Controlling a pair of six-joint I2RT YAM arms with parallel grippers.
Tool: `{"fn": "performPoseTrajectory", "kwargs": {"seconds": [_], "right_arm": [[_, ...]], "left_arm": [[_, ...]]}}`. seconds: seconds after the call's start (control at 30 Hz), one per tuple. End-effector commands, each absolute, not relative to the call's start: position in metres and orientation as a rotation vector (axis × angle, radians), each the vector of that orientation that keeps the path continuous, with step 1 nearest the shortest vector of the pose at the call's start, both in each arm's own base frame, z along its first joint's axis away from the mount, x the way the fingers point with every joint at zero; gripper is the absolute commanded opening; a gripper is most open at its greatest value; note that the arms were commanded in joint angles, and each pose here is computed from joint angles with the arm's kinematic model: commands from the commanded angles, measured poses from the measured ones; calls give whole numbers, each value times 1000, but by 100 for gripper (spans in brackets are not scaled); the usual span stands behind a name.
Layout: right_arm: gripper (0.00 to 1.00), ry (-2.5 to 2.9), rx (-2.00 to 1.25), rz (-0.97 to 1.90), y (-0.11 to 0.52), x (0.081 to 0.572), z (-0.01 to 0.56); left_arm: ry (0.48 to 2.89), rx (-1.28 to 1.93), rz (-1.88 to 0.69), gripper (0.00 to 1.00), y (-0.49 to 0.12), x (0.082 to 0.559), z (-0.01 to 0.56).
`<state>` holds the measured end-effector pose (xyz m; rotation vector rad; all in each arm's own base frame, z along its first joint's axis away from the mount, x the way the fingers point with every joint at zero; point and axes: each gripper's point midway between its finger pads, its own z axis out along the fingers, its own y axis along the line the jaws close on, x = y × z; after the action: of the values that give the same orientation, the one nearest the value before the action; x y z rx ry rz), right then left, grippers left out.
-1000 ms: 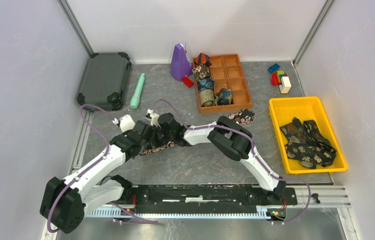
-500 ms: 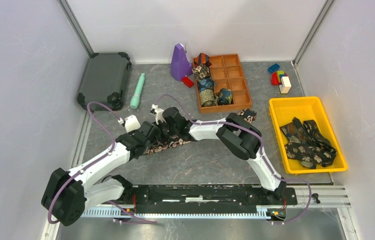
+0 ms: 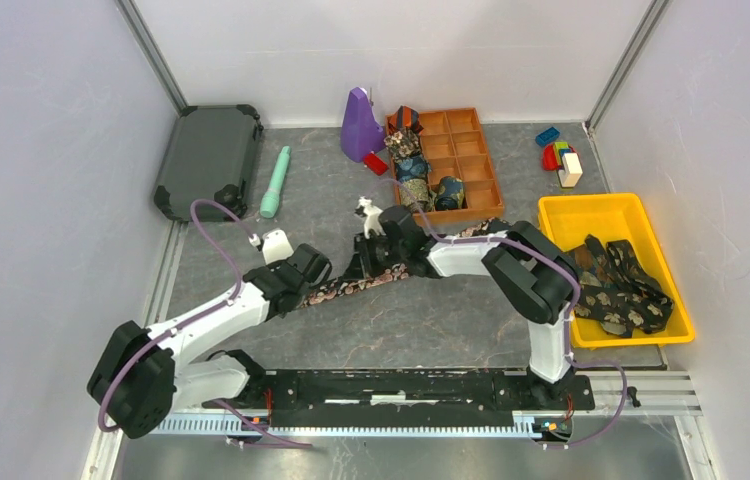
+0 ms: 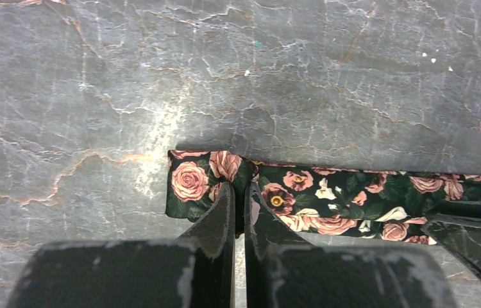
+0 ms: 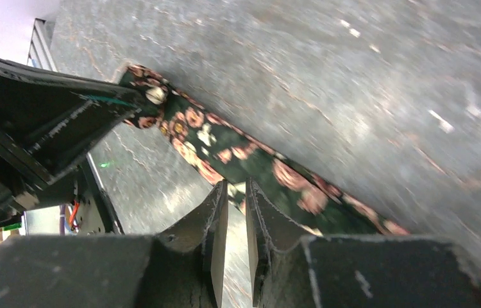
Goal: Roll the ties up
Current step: Roll the tie at the center of the board.
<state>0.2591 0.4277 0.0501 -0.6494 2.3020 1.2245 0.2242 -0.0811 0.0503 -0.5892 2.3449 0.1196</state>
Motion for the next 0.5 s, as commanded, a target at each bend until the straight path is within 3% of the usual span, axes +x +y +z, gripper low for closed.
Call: {"fn": "performPoseTrajectory", "kwargs": {"seconds": [0.0,0.27,0.47], "right_arm": [[22,2207,-627,1236,409,266,74],[23,2210,-616,1229,395,261,73],[23,2208,-615,1232,394,260,74]], "left_arm": [[2292,-587,72,2,-92,238,54],[2324,-500,74,5,-102,238,46],[2324,-429,98,24,-104,235,46]]}}
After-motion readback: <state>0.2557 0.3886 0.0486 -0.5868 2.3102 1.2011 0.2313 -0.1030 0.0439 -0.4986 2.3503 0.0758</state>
